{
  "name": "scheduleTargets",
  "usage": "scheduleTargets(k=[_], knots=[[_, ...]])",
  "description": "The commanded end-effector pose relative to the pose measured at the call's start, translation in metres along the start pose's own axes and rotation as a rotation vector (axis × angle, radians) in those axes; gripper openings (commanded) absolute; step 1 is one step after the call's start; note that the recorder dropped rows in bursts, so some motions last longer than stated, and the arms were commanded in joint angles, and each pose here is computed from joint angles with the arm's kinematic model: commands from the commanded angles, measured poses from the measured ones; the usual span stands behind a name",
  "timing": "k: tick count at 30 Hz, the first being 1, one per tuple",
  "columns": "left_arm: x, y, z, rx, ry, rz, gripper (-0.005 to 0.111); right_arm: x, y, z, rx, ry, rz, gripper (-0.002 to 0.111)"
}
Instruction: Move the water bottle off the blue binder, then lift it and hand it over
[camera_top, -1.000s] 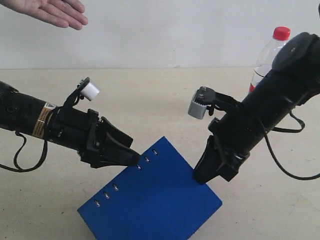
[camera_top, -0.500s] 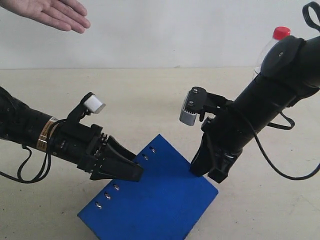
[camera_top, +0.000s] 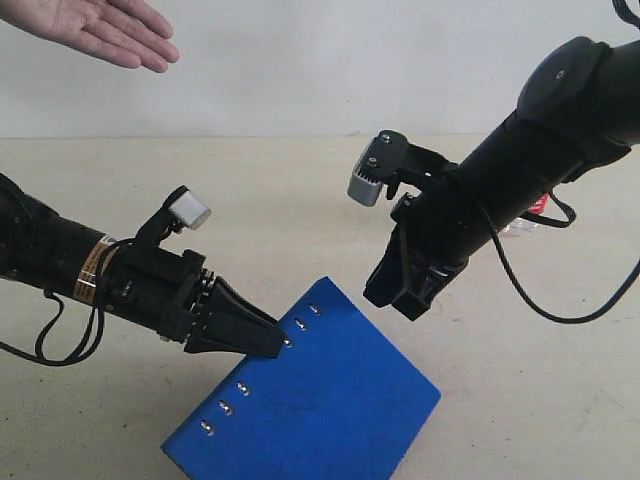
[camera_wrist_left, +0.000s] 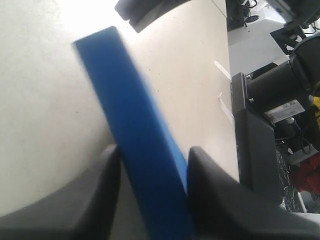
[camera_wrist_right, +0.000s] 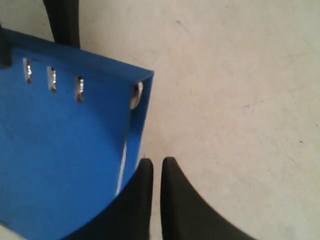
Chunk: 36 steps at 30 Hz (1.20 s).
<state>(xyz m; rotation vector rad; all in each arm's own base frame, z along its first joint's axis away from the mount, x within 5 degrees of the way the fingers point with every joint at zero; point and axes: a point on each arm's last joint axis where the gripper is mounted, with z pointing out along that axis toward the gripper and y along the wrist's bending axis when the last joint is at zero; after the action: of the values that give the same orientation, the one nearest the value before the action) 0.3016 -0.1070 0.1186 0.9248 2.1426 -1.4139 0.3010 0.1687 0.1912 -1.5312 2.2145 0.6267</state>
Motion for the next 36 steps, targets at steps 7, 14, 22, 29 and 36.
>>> scheduleTargets(k=[7, 14, 22, 29, 36], knots=[[-0.002, -0.001, 0.001, 0.011, -0.001, -0.036, 0.005, -0.003, 0.002, -0.006, 0.011, -0.001, 0.128, 0.000], [-0.002, -0.001, 0.001, 0.013, -0.002, -0.036, 0.005, 0.006, -0.002, -0.006, 0.052, 0.093, 0.088, 0.001], [-0.002, -0.001, 0.001, 0.013, -0.002, -0.036, 0.005, 0.008, 0.000, -0.006, 0.040, 0.119, 0.263, 0.069], [-0.002, -0.001, 0.001, 0.013, -0.002, -0.036, 0.005, 0.001, 0.003, -0.006, -0.001, 0.043, 0.332, 0.071], [-0.002, -0.001, 0.001, 0.013, -0.002, -0.036, 0.005, 0.000, 0.003, -0.003, -0.016, 0.027, 0.310, 0.071]])
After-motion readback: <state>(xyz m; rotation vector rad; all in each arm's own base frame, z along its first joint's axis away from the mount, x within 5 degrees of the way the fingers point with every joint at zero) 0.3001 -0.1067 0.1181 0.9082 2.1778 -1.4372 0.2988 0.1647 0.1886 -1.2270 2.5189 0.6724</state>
